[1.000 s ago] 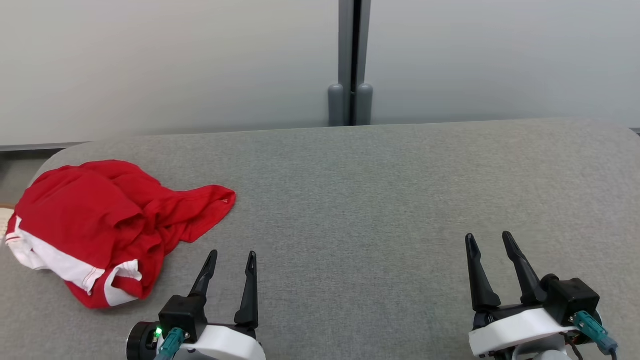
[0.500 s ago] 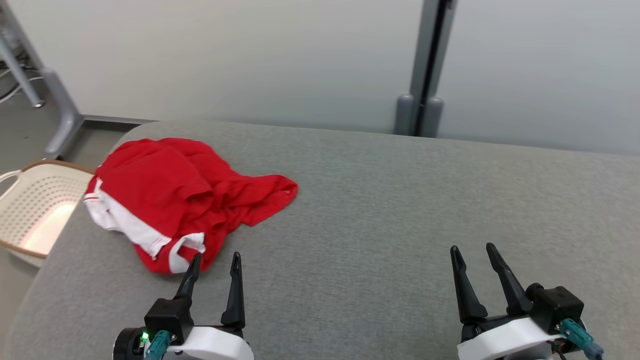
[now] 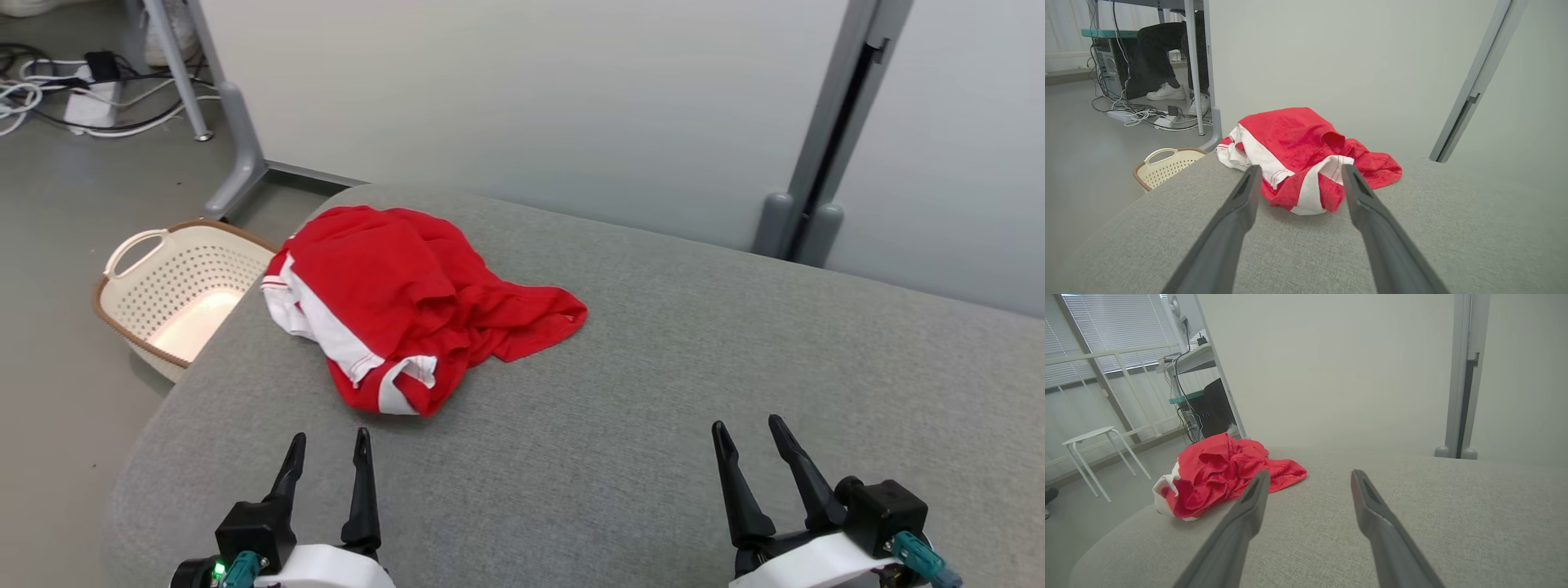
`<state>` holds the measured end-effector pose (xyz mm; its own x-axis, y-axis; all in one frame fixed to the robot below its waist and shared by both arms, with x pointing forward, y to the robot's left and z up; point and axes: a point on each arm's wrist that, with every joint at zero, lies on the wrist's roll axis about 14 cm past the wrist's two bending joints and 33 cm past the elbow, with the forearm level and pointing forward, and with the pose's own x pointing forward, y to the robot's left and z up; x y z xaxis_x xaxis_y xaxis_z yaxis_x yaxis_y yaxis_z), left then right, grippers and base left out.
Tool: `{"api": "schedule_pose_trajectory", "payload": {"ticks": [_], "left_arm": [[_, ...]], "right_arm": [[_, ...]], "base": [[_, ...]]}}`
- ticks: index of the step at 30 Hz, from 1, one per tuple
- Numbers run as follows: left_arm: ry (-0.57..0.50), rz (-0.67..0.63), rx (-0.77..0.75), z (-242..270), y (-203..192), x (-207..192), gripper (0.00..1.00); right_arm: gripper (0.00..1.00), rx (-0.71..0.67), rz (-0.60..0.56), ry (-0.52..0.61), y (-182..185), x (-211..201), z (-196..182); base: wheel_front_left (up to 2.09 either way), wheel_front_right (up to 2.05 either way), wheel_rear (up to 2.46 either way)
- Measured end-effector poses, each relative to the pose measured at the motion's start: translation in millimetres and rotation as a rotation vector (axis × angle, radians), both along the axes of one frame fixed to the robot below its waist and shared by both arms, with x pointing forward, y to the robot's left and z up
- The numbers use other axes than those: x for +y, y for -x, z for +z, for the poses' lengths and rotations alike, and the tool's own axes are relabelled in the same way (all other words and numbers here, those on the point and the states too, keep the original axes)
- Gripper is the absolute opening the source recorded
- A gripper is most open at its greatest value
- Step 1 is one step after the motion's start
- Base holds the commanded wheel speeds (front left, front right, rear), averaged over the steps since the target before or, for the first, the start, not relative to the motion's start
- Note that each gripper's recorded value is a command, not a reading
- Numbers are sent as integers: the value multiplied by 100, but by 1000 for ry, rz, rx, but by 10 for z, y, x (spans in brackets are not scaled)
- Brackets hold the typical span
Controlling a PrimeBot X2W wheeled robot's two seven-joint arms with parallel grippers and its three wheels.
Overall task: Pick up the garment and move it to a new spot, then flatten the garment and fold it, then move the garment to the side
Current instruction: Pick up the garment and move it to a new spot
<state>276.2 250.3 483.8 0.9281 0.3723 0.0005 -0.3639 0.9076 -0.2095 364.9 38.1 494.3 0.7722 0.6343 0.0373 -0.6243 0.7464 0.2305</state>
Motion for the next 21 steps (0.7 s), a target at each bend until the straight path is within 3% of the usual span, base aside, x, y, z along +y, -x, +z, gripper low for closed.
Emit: {"api": "schedule_pose_trajectory", "payload": {"ticks": [11, 21], "left_arm": [[28, 47, 17, -85, 138, 108, 100], [68, 72, 25, -116, 39, 203, 100]], "right_arm": [[100, 1, 49, 3, 37, 158, -2], [100, 22, 20, 4, -38, 71, -86]], "base": [[0, 0, 0], [0, 0, 0]]}}
